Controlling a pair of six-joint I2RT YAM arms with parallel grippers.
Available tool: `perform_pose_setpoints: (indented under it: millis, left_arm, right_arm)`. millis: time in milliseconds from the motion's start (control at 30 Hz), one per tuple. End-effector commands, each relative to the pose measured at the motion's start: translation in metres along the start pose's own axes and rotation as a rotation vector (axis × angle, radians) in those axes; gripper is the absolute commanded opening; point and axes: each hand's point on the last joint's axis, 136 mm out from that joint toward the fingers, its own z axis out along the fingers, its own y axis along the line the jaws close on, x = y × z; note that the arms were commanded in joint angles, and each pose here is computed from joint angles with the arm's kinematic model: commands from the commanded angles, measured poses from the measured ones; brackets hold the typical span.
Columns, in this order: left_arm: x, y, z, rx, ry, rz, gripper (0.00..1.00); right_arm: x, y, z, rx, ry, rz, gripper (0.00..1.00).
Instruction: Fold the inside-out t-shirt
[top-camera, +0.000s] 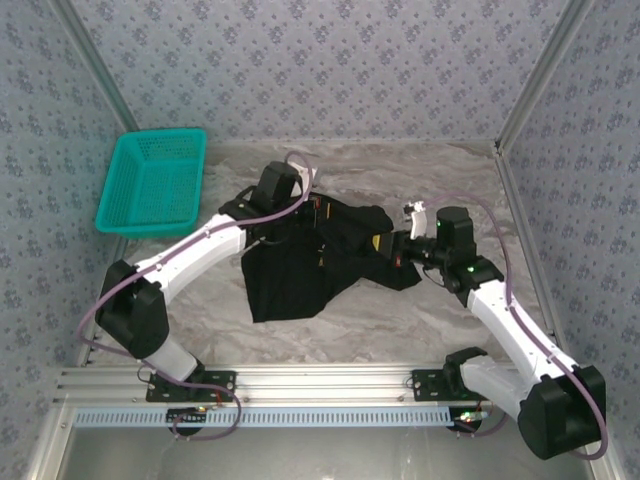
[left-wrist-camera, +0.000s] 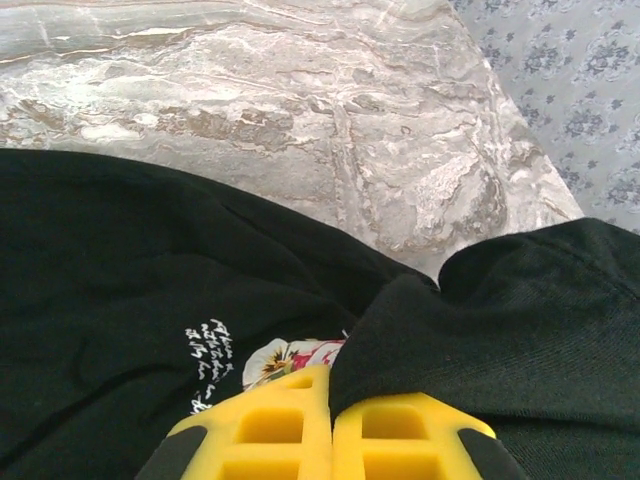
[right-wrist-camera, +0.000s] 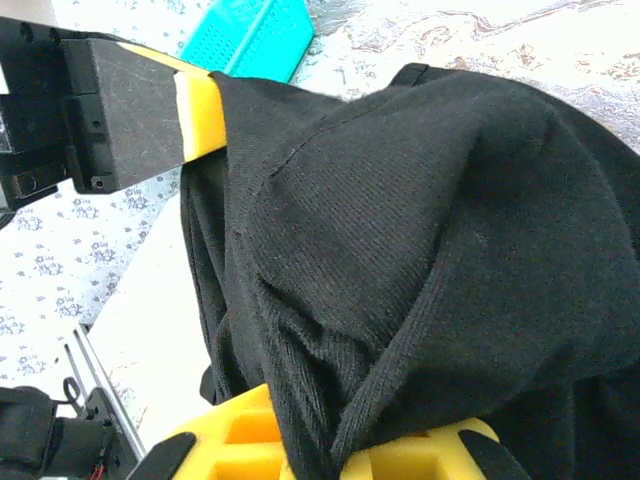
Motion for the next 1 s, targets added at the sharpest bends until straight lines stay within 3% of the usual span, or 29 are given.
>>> perform_pose_setpoints:
  millis: [0, 167, 267, 400, 600, 800, 867, 967]
  left_arm:
    - [-0.014, 0.082, -0.014, -0.327, -0.04, -0.04, 0.27]
    - [-0.001, 0.041, -0.032, -0.2, -0.064, 0.029, 0.57]
    - [0.013, -0.003, -0.035, -0.036, -0.06, 0.1, 0.61]
    - [0.041, -0.068, -0.025, 0.213, 0.031, 0.191, 0.58]
    - [0.063, -0.092, 0.0, 0.259, 0.133, 0.258, 0.56]
    - [0.068, -0.099, 0.017, 0.256, 0.165, 0.289, 0.54]
    - [0.065, -0.099, 0.023, 0.25, 0.167, 0.291, 0.44]
    - [0.055, -0.103, 0.022, 0.261, 0.145, 0.29, 0.18]
  right_arm:
    - [-0.01, -0.001, -0.006, -0.017, -0.034, 0.062, 0.02]
    - [-0.011, 0.0, 0.003, -0.03, -0.022, 0.076, 0.02]
    - [-0.01, 0.0, 0.004, -0.029, -0.021, 0.07, 0.01]
    - [-0.011, -0.001, 0.004, -0.016, -0.025, 0.07, 0.01]
    - [-0.011, -0.002, 0.004, -0.009, -0.028, 0.074, 0.01]
    - [-0.013, -0.001, 0.001, -0.005, -0.034, 0.072, 0.02]
    - [-0.012, 0.0, 0.001, -0.008, -0.036, 0.07, 0.02]
    - [-0.009, -0.004, -0.002, 0.029, -0.023, 0.055, 0.03]
